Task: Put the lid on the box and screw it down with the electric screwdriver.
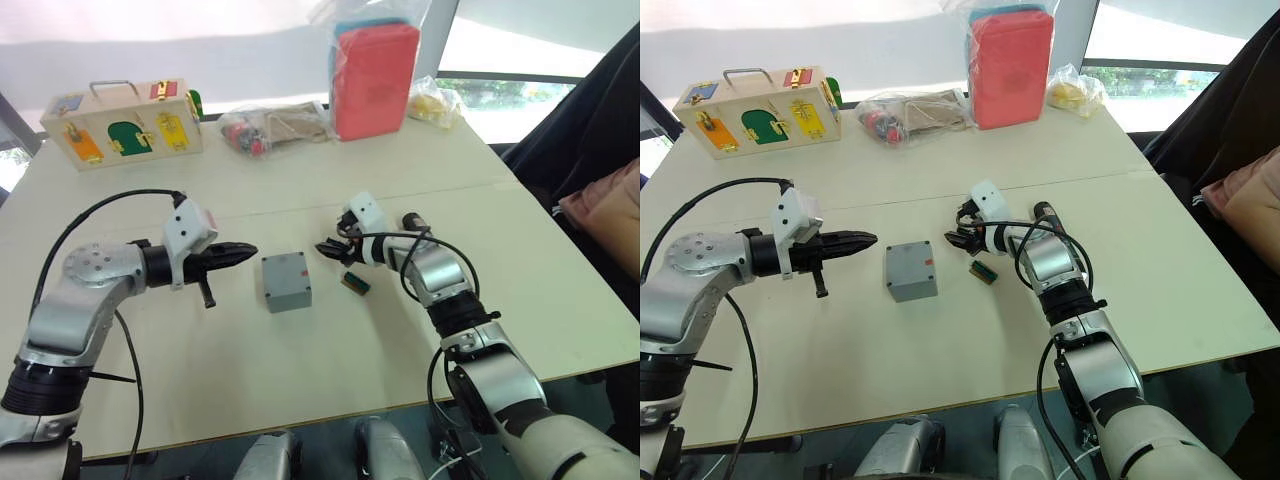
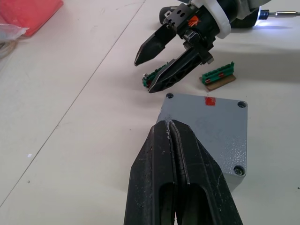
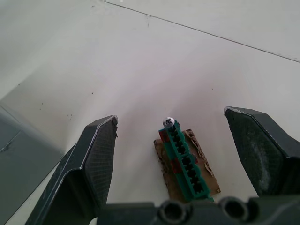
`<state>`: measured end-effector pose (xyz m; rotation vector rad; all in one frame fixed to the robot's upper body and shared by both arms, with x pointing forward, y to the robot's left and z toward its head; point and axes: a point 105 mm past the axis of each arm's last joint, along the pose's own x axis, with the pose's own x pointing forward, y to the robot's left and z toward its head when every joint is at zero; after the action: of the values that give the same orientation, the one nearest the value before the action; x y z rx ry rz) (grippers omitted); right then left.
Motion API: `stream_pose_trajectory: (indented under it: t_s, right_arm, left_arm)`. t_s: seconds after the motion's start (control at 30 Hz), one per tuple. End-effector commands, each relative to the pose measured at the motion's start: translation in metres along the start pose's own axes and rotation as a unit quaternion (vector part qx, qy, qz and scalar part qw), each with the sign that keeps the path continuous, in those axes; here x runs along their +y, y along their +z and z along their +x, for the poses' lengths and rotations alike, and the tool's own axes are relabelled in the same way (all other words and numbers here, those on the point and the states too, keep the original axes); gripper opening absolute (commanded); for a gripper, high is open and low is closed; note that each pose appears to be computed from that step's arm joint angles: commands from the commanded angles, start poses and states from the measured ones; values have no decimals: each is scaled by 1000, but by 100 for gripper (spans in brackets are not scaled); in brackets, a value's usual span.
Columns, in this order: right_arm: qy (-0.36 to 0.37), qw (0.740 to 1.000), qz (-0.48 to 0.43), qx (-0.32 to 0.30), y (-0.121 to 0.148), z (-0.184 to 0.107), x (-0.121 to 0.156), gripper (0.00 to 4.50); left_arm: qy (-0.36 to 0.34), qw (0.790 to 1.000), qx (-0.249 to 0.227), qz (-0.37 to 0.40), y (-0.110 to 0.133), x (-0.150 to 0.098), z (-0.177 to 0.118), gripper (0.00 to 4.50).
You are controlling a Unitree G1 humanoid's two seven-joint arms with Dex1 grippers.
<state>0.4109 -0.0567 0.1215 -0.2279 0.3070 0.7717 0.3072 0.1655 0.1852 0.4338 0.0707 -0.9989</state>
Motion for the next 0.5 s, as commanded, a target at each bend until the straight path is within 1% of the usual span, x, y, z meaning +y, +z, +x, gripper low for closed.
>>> stream_pose_trajectory:
  t_s: [0.03, 0.07, 0.17, 0.3, 0.37, 0.43, 0.5]
  right_arm:
    - [4, 999, -8, -36, 23, 0, 1, 382]
    - [4, 999, -8, -36, 23, 0, 1, 382]
    - [3, 999, -7, -33, 21, 0, 0, 321]
    - [2, 1000, -4, -31, 20, 0, -1, 164]
    - [3, 1000, -4, -28, 19, 0, 0, 97]
    - [3, 1000, -4, -22, 16, 1, 0, 8]
    - [3, 1000, -5, -20, 16, 1, 0, 8]
  left_arm:
    - [7, 1000, -17, 20, 12, 3, -1, 0]
    - [7, 1000, -17, 20, 12, 3, -1, 0]
    - [7, 1000, -16, 20, 11, 2, -1, 0]
    - [9, 1000, -17, 19, 11, 2, -1, 0]
    - [9, 1000, -18, 19, 10, 2, 0, 0]
    - [9, 1000, -18, 19, 10, 2, 0, 0]
    - [9, 1000, -19, 19, 10, 1, 0, 0]
